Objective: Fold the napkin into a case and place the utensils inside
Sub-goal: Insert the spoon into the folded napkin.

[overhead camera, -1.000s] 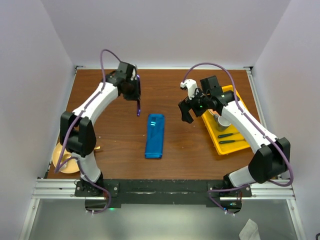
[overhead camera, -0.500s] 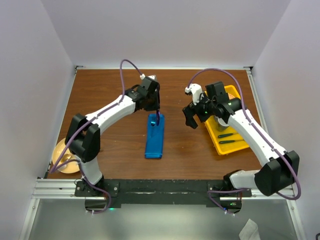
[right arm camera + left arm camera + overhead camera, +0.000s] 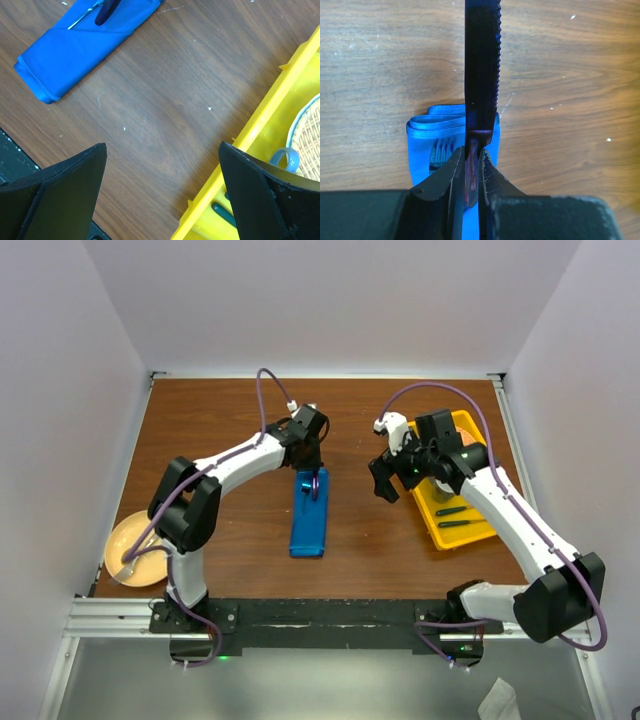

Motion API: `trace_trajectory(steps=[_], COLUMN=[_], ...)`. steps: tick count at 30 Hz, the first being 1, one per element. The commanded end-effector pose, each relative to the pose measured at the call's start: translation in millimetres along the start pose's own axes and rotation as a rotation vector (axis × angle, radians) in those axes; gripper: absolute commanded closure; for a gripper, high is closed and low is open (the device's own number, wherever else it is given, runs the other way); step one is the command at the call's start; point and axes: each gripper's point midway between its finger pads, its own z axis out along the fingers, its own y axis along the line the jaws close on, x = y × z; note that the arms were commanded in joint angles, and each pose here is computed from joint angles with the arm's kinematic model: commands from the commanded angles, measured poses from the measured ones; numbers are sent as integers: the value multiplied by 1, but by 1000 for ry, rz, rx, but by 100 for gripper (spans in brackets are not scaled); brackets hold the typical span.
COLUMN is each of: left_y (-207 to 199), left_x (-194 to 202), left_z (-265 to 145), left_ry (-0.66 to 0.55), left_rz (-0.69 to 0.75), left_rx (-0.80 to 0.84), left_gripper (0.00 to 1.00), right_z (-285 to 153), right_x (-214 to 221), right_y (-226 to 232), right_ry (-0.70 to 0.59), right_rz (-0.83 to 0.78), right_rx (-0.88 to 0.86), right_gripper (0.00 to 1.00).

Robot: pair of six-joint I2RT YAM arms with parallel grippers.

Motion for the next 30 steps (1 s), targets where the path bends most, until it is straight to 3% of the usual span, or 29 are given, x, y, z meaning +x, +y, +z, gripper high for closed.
trace_trajectory(steps=[1, 30], left_y=[-12, -9], left_x=[-15, 40], left_z=[1, -8], left_ry=[-61, 59], left_rz=[-10, 2], left_rx=[5, -21], left_gripper=[100, 100], right_z=[-8, -9], right_x=[-1, 6], right_y=[-2, 0], right_ry=[-23, -29], right_rz=[-8, -16], right_rx=[25, 23], right_gripper=[2, 2])
